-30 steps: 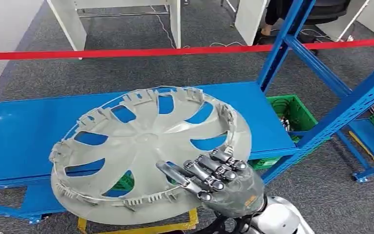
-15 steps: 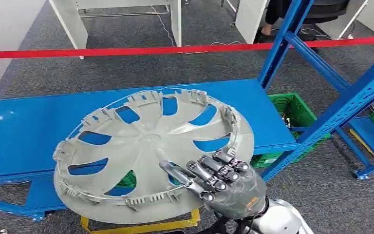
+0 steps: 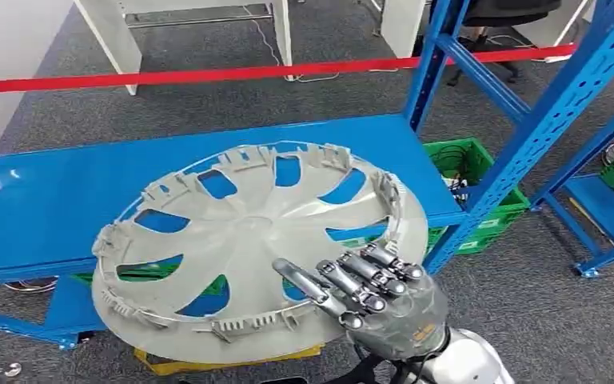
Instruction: Take the parts from the cabinet and place them on the table.
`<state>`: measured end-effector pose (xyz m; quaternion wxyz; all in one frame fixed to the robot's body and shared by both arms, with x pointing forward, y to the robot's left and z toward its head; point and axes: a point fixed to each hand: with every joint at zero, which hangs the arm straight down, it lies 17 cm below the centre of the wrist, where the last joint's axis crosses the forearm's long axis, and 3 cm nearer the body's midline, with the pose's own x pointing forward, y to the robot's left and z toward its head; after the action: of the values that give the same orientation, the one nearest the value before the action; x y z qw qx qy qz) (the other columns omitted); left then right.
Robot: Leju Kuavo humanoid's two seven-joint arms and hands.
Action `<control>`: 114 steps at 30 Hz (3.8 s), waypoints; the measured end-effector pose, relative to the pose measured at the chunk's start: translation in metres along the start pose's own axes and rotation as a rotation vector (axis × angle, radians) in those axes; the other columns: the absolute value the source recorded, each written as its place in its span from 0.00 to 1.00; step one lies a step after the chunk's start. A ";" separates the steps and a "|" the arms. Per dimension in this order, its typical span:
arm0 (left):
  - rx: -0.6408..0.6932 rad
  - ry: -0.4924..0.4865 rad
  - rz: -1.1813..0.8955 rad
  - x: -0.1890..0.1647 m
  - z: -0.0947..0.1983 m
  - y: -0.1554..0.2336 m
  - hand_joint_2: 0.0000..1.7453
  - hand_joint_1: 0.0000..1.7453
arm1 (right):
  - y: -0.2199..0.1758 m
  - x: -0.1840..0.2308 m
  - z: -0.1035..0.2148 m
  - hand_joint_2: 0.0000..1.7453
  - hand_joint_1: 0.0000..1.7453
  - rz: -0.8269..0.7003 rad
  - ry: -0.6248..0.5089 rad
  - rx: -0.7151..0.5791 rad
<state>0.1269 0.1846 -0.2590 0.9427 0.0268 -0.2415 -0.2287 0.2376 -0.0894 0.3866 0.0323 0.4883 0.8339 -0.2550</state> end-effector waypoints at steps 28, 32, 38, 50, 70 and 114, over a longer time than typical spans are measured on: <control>0.018 0.354 0.141 -0.027 0.002 0.000 1.00 0.00 | -0.035 -0.037 0.007 1.00 1.00 0.072 0.171 -0.013; 0.015 0.377 0.155 -0.037 0.006 -0.004 1.00 0.00 | -0.036 -0.037 0.007 1.00 1.00 0.075 0.168 -0.017; 0.010 0.416 0.163 -0.044 0.009 -0.007 1.00 0.00 | -0.037 -0.038 0.006 1.00 1.00 0.076 0.167 -0.019; 0.007 0.385 0.190 -0.036 0.003 0.005 1.00 0.00 | -0.041 -0.041 -0.001 1.00 1.00 0.038 0.203 -0.062; 0.042 0.374 0.217 -0.055 0.006 0.016 1.00 0.00 | -0.038 -0.039 -0.002 1.00 1.00 0.017 0.204 -0.064; 0.031 0.330 0.180 -0.035 0.001 0.011 1.00 0.00 | -0.038 -0.038 -0.002 1.00 1.00 0.031 0.189 -0.062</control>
<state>0.1040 0.2097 -0.2716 0.9856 0.0567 -0.0883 -0.1324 0.2267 -0.1335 0.4151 -0.0277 0.5217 0.8332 -0.1812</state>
